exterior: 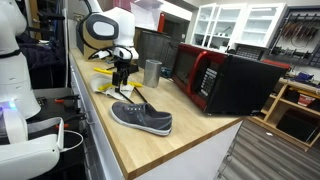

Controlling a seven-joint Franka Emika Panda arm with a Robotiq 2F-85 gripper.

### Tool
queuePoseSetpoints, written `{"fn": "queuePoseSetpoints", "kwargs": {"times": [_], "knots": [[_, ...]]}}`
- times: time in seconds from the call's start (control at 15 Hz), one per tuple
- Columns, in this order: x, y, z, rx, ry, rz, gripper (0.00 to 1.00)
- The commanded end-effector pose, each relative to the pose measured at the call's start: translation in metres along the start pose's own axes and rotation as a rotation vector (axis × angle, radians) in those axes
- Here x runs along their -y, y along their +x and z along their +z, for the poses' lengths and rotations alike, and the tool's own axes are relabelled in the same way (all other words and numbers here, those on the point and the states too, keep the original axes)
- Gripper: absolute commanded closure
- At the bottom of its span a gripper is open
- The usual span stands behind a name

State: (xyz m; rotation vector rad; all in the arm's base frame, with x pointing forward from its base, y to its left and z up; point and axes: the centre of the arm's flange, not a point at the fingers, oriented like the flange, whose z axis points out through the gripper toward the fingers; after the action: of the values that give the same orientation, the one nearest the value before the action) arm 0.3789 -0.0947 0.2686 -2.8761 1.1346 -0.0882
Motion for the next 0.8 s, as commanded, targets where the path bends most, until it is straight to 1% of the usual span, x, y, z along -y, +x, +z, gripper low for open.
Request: {"fn": "queuePoseSetpoints", "kwargs": {"times": [0.0, 0.13, 0.33, 0.6, 0.67, 0.73], "knots": [[-0.014, -0.004, -0.013, -0.011, 0.067, -0.043, 0.0], [-0.024, -0.004, -0.025, -0.019, 0.091, -0.068, 0.0], [-0.032, 0.0, -0.038, -0.036, 0.102, -0.082, 0.0], [-0.04, -0.001, -0.045, -0.028, 0.105, -0.049, 0.0], [-0.028, 0.018, -0.037, -0.041, 0.09, -0.059, 0.0], [-0.029, 0.018, -0.038, -0.039, 0.091, -0.056, 0.0]]}}
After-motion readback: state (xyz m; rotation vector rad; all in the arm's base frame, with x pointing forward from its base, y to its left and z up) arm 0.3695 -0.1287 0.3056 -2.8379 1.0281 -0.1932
